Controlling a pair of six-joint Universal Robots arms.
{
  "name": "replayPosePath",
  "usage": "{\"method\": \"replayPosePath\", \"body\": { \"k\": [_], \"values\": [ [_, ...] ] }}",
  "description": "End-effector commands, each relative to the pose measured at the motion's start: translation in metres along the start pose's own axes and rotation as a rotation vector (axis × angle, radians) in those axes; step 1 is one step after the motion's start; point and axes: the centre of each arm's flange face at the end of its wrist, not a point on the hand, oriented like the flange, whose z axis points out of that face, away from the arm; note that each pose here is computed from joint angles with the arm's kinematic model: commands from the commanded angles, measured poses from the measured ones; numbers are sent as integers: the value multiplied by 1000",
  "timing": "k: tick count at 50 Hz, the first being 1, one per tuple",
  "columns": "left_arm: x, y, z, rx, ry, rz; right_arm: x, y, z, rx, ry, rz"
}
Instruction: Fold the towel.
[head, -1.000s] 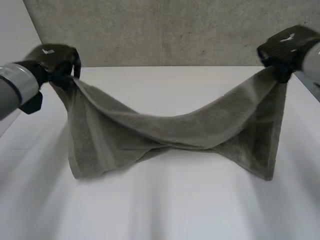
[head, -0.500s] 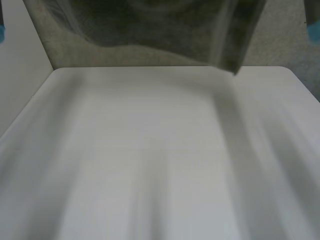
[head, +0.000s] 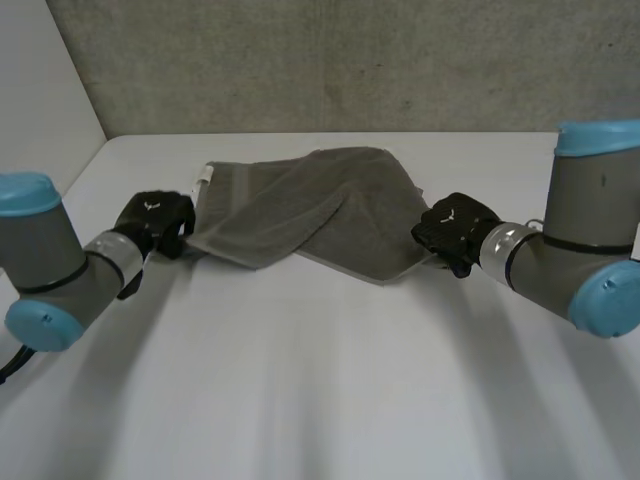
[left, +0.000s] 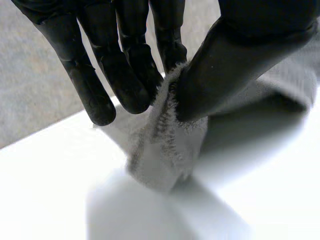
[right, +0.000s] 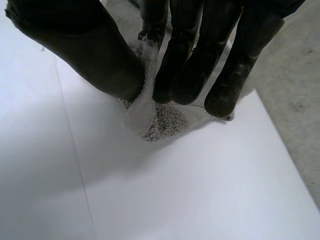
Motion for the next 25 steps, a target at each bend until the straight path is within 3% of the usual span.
{"method": "replayPosePath", "body": {
  "k": [1,7,15,25],
  "values": [
    [-19,-26,-15,37,-63,80,32,-34,-34,143,163,101],
    [-22,-57,-35,92,-81,64,64,-57,-74,220,273,223],
    [-26,-94,-84,175,-103,-20,120,-41,-141,158,464,282],
    [4,-81,-116,159,54,-60,117,-14,-160,58,431,333]
  ]
}}
